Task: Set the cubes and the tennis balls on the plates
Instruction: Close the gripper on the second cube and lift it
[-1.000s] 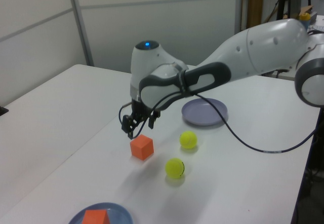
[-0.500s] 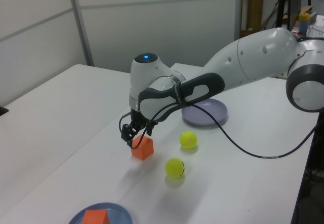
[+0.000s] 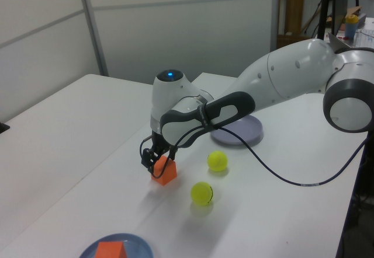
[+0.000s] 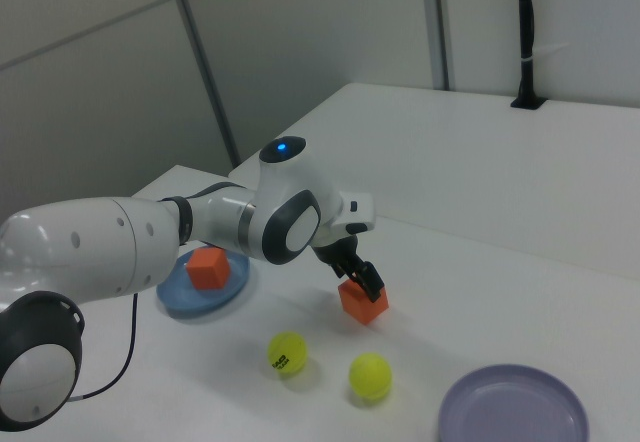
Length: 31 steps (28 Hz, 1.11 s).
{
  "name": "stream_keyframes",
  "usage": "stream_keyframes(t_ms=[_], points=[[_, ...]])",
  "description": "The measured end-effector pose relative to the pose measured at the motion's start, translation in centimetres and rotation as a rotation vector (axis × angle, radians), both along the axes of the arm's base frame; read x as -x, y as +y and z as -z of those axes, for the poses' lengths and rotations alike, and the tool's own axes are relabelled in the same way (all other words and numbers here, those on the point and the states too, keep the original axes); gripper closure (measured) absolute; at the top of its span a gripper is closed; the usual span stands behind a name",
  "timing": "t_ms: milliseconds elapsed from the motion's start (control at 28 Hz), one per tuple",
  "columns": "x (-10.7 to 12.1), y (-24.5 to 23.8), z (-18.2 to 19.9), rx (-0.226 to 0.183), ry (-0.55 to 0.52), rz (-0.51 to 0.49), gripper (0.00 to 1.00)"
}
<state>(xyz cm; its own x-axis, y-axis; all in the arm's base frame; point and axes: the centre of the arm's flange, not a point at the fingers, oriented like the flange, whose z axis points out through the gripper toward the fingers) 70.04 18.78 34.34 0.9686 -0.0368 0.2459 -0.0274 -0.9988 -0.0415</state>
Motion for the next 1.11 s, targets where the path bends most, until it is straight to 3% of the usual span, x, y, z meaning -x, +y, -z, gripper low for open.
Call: stream_keyframes(t_ms=[357, 536, 714, 750, 929, 1107], points=[[-0.2, -0.6, 1.5, 0.008, 0.018, 0.006, 0.00], [-0.2, -0.6, 2.1, 0.010, 0.026, 0.005, 0.05], [-0.3, -0.5, 2.2, 0.009, 0.022, 0.004, 0.26], [-0.4, -0.4, 1.7, 0.005, 0.011, 0.003, 0.32], [-0.8, 0.9, -3.3, -0.048, -0.066, -0.001, 0.34], [1.3, 5.4, -9.0, -0.125, -0.107, -0.055, 0.34]])
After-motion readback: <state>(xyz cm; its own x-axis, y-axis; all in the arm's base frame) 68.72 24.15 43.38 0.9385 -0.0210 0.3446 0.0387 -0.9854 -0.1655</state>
